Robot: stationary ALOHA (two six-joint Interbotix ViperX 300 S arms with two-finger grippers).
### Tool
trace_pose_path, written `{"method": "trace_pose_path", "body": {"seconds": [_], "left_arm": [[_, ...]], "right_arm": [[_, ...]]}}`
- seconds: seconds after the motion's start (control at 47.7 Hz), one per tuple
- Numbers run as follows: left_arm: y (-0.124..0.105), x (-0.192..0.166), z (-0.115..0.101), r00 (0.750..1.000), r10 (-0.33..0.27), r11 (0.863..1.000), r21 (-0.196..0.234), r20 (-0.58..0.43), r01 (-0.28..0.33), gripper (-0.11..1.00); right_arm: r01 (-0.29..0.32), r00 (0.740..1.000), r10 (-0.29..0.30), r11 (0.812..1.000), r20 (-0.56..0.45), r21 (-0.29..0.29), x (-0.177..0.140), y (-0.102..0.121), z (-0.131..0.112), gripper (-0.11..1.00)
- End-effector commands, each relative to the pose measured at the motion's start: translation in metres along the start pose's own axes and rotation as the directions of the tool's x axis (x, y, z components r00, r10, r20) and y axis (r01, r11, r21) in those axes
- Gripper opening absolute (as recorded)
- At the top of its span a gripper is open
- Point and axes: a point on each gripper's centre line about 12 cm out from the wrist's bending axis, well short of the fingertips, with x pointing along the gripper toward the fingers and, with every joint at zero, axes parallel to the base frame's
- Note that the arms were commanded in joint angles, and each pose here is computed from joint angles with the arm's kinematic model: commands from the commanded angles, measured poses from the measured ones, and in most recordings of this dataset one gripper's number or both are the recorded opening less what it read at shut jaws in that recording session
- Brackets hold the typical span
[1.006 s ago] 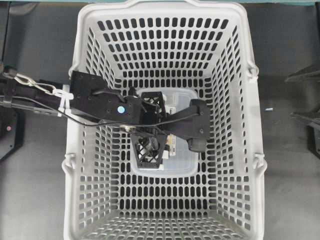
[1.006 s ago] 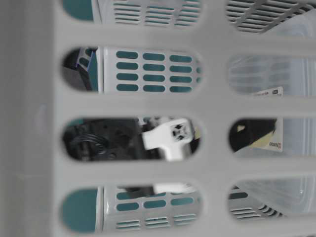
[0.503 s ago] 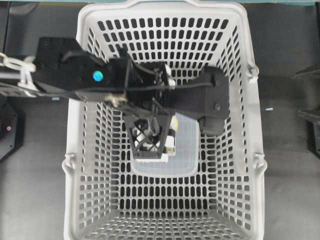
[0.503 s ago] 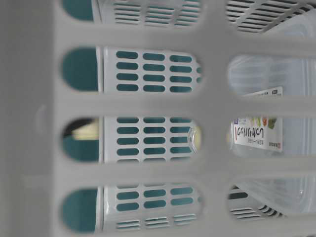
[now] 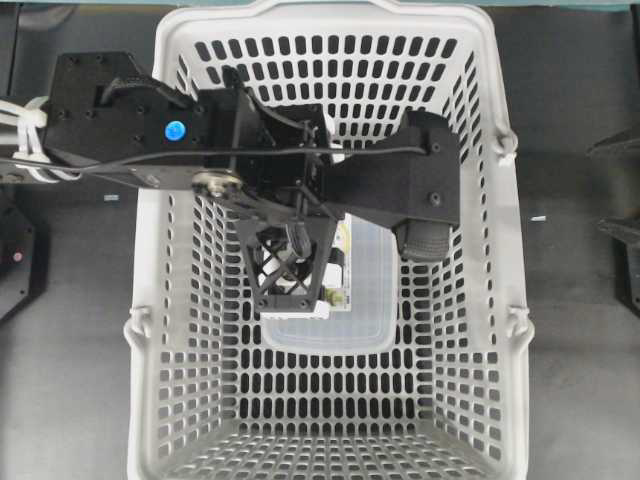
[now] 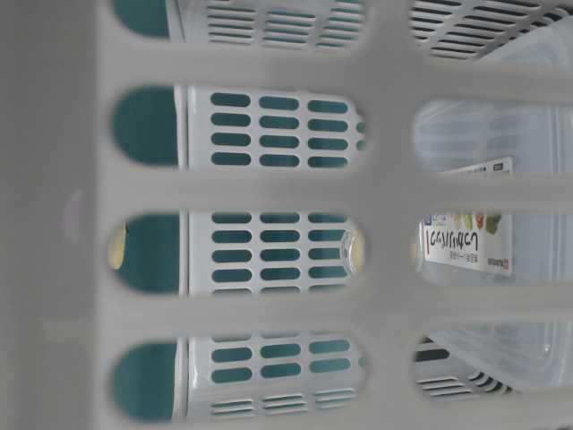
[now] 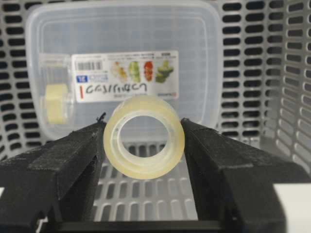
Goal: Pick up the cellophane tape from the shopping basket with the left arm.
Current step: 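Lift the held tape roll upward out of the container with the left gripper, then hold the tape roll raised above the basket with the left gripper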
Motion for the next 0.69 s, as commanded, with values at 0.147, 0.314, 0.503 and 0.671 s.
{"method": "trace_pose_path", "body": {"seconds": [0.147, 0.314, 0.503, 0.671], "left_arm": [[0.0015, -0.0105, 0.0023, 1.0, 0.004, 1.0, -0.004, 0.031, -0.004, 0.5], [0.0008, -0.009, 0.0026, 1.0, 0.003, 1.0, -0.004, 0.028, -0.003, 0.5], [0.0008, -0.0087, 0.003, 1.0, 0.003, 1.0, -0.002, 0.028, -0.003, 0.5], [0.0, -0.0075, 0.0027, 1.0, 0.003, 1.0, -0.001, 0.023, -0.003, 0.5]], "right_arm": [[-0.003, 1.0, 0.003, 1.0, 0.011, 0.006, 0.0012, 0.0006, 0.0032, 0.8], [-0.006, 1.0, 0.006, 1.0, 0.009, 0.007, 0.0009, 0.0011, 0.0031, 0.8], [-0.011, 1.0, 0.011, 1.0, 0.001, 0.007, 0.0012, 0.0019, 0.0016, 0.8], [-0.01, 1.0, 0.01, 1.0, -0.005, 0.007, 0.0012, 0.0018, 0.0008, 0.8]]}}
